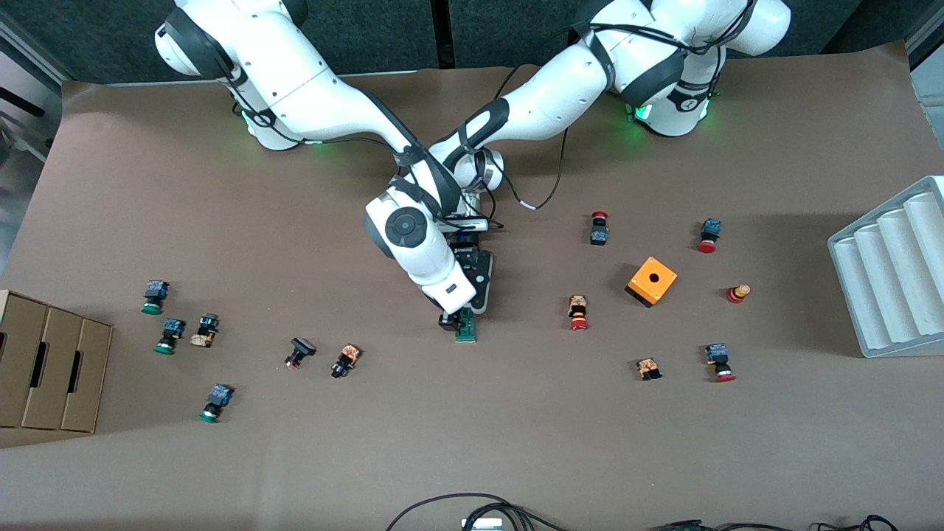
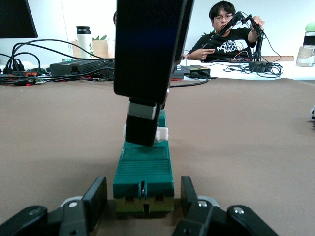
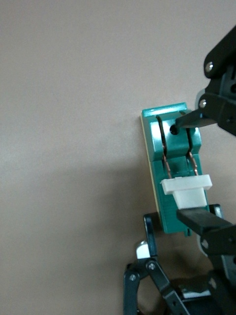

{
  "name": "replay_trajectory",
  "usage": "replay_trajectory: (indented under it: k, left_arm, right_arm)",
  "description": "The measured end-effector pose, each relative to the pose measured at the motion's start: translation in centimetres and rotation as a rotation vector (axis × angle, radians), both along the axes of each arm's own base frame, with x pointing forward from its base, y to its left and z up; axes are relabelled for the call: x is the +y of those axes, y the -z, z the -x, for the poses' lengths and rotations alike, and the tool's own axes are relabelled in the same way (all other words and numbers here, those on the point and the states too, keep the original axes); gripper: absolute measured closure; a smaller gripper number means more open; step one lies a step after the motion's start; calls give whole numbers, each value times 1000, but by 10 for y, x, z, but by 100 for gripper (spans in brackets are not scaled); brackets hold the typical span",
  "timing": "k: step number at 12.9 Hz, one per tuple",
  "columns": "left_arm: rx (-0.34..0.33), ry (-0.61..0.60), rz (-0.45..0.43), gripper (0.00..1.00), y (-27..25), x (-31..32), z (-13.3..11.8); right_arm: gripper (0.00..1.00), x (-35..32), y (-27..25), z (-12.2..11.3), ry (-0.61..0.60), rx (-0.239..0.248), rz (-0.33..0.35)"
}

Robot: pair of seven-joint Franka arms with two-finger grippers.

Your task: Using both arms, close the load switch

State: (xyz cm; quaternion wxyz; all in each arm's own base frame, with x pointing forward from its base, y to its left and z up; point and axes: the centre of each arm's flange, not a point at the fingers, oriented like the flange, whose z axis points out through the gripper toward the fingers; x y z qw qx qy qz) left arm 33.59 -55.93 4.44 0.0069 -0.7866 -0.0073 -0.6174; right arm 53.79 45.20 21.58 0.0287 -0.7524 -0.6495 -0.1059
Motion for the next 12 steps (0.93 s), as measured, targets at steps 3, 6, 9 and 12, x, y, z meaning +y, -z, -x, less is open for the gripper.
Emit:
replay_trajectory:
  k: [3,6,9,12]
  left_arm:
    - [0,0,0,32,0,0,0]
    - [0,0,0,32,0,0,0]
    - [0,0,0,32,0,0,0]
    - [0,0,0,32,0,0,0]
  right_arm:
    - [27,2,0,1,-14,-5,1]
    - [30,4,-1,2,-17,-7,0]
    - [36,5,-1,4,-20,-5,0]
    - [39,6,-1,5,-22,-5,1]
